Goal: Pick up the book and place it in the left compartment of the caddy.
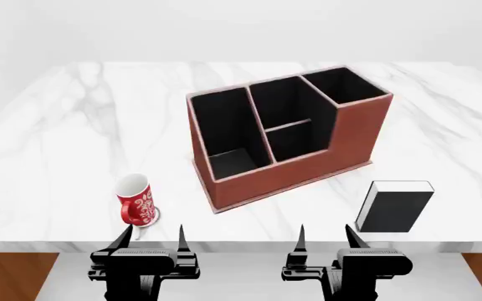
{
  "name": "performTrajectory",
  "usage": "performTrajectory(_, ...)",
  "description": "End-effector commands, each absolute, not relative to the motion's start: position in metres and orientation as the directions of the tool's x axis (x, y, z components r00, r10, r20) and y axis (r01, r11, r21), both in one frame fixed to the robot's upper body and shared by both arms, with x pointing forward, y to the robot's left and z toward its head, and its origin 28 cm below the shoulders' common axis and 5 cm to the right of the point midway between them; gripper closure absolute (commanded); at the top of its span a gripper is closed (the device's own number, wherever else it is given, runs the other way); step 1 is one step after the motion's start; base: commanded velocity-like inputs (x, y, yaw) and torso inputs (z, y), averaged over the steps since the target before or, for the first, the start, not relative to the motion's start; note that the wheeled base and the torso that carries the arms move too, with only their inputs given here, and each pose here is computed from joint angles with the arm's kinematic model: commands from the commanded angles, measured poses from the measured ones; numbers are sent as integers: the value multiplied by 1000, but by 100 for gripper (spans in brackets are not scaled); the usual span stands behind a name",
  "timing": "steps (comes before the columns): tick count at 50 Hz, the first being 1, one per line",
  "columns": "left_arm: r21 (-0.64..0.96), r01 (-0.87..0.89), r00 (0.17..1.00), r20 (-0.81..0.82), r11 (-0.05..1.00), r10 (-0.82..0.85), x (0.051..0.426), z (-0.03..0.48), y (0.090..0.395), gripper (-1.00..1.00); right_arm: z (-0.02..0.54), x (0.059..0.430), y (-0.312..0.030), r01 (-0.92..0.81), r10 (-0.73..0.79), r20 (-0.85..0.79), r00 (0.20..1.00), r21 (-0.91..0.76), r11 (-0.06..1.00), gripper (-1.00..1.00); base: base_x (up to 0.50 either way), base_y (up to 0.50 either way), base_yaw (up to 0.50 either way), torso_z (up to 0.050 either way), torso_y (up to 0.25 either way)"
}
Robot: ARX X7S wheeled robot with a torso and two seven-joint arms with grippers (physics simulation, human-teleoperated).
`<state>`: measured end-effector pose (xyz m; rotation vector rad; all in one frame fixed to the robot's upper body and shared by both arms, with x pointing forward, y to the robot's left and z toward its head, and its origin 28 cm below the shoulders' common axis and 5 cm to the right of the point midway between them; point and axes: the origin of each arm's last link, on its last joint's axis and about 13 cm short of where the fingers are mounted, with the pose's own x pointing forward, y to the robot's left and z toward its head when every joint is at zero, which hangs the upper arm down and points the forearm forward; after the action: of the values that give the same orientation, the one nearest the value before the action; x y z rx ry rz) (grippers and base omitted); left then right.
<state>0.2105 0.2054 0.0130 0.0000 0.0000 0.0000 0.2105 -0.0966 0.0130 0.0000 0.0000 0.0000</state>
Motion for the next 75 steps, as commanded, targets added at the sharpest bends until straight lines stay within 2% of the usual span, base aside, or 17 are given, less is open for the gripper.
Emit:
performTrajectory(1,-2,0,1000,3,1000,0,211,13,205,-100,10,211,-96,8,-9,-13,1000,-15,1000,-100,0,0,0,0,0)
performTrajectory(14,-3,-4,1000,-2,1000,4,210,13,205,-100,9,210,-95,-23,22,-50,998,-15,1000,-100,0,-15,0,0,0)
performTrajectory(39,15,-8,1000,-9,1000,8,210,12,206,-100,7,212,-95,-6,5,-47,999,-7,1000,-100,0,-500,0,0,0)
performTrajectory(55,15,-8,1000,-15,1000,9,210,11,205,-100,10,212,-96,15,-15,-53,998,-12,1000,-100,0,-7,0,0,0)
performTrajectory(59,21,3,1000,-16,1000,-3,211,24,205,-100,18,215,-97,19,-20,-56,998,-14,1000,-100,0,0,0,0,0)
performTrajectory(64,47,22,1000,-3,999,-21,222,84,211,-100,90,232,-111,30,-30,-59,998,7,1000,-100,0,0,0,0,0)
performTrajectory(67,56,28,999,30,998,-30,225,105,212,-100,110,237,-115,56,-56,29,998,-2,998,-100,0,0,0,0,0)
performTrajectory(75,68,23,999,33,997,-25,225,98,214,-100,100,239,-116,59,-59,6,998,0,998,-100,0,0,0,0,0)
